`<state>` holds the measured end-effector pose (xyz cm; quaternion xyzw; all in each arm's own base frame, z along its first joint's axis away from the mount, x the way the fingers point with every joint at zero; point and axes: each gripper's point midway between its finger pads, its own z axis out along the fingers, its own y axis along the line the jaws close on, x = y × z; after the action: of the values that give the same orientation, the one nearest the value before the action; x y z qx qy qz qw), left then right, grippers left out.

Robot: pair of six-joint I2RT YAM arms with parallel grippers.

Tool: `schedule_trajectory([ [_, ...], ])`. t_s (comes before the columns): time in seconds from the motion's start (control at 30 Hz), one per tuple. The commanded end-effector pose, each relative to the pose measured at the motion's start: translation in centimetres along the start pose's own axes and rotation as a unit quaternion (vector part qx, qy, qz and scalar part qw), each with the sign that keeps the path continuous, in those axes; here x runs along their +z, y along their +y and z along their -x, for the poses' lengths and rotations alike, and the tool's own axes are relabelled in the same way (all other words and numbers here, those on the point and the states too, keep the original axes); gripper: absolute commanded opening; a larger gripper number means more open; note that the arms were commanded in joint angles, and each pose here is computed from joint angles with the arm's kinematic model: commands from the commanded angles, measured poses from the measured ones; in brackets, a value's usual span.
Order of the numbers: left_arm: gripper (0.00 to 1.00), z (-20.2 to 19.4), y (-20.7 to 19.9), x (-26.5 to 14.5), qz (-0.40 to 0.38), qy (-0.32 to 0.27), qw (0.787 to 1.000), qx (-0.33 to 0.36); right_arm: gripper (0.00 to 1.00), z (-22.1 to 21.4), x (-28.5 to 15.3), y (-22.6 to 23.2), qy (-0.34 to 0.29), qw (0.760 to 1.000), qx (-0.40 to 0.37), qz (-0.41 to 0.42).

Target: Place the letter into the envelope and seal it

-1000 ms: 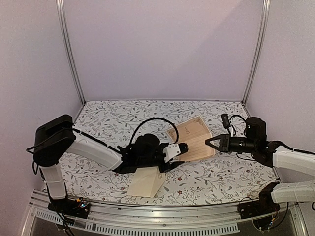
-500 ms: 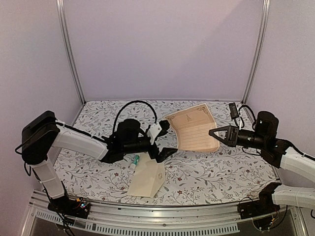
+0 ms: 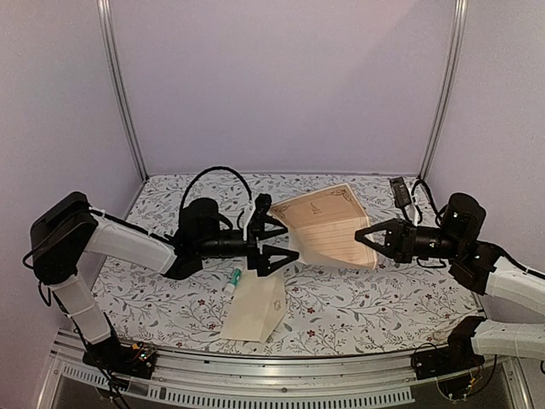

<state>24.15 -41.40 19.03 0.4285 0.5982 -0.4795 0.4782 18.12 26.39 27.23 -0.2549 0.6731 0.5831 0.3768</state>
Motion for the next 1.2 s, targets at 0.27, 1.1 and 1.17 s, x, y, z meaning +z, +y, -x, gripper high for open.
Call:
schedule_trajectory([
  [0.27,1.00,2.0,-4.0,-2.2,-0.124,-0.049,0.991,0.000,0.00,5.8,-1.2,2.1,-0.105,0.993,-0.058,-0.025],
  [1.1,1.00,4.5,-6.8,-5.5,-0.143,-0.163,0.976,0.029,0.00,4.2,0.7,2.2,-0.108,0.993,-0.043,0.023],
  [1.17,1.00,4.6,-6.7,-5.4,-0.130,-0.166,0.977,0.031,0.00,3.9,1.0,2.1,-0.107,0.993,-0.043,0.023],
])
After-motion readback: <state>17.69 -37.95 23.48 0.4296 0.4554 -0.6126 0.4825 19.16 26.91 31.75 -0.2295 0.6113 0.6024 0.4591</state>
